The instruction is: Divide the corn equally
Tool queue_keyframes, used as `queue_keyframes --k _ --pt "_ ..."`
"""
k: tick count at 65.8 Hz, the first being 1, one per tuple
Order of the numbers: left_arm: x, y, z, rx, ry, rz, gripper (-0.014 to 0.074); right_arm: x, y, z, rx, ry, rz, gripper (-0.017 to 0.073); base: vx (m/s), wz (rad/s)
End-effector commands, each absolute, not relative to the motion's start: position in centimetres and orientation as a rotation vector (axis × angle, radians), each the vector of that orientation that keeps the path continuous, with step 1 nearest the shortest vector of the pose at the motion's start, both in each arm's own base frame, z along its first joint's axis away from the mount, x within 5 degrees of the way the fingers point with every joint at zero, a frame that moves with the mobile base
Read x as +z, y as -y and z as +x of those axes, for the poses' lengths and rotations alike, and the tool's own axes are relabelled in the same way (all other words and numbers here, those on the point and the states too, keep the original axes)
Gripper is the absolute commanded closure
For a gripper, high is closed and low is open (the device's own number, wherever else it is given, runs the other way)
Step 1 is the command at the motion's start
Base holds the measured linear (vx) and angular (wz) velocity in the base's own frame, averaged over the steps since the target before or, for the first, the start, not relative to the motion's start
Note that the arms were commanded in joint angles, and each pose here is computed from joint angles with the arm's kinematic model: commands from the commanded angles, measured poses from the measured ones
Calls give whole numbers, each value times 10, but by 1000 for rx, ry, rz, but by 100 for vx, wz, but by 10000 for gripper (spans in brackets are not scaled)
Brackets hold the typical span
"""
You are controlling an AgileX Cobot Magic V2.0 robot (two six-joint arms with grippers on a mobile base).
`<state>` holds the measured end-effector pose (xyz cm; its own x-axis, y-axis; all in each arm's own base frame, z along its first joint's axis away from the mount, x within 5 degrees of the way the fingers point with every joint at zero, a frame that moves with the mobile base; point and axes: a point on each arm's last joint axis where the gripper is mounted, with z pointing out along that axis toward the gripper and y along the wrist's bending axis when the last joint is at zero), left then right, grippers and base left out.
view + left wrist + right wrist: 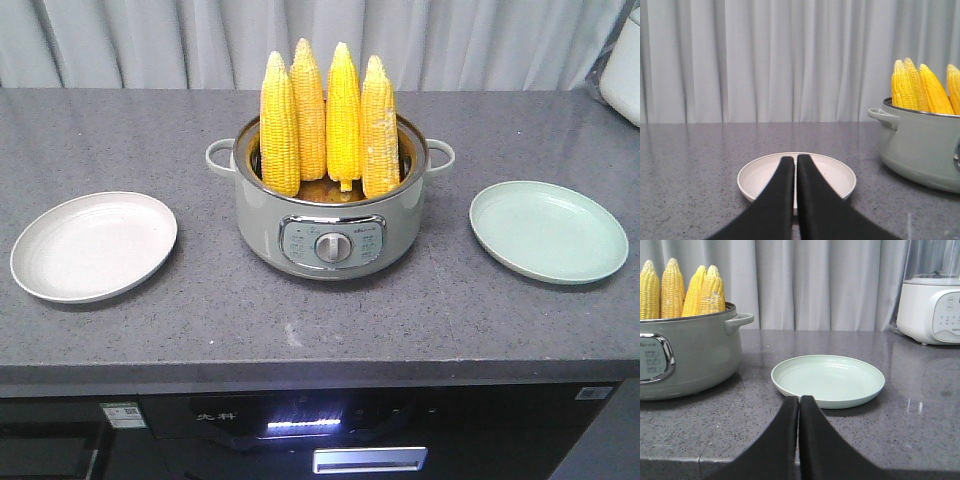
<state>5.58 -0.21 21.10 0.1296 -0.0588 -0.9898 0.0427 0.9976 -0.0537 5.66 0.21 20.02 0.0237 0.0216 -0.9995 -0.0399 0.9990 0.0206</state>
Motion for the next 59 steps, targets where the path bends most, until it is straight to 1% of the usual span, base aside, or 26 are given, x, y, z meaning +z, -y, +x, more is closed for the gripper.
queue_keyframes --k 1,59 --pt "213 2 54 -87 -1366 -15 600 203 -3 57 46 -1482 -29 559 7 1" --pt "213 2 54 -87 -1366 -15 600 203 -3 57 46 -1482 -29 559 6 0"
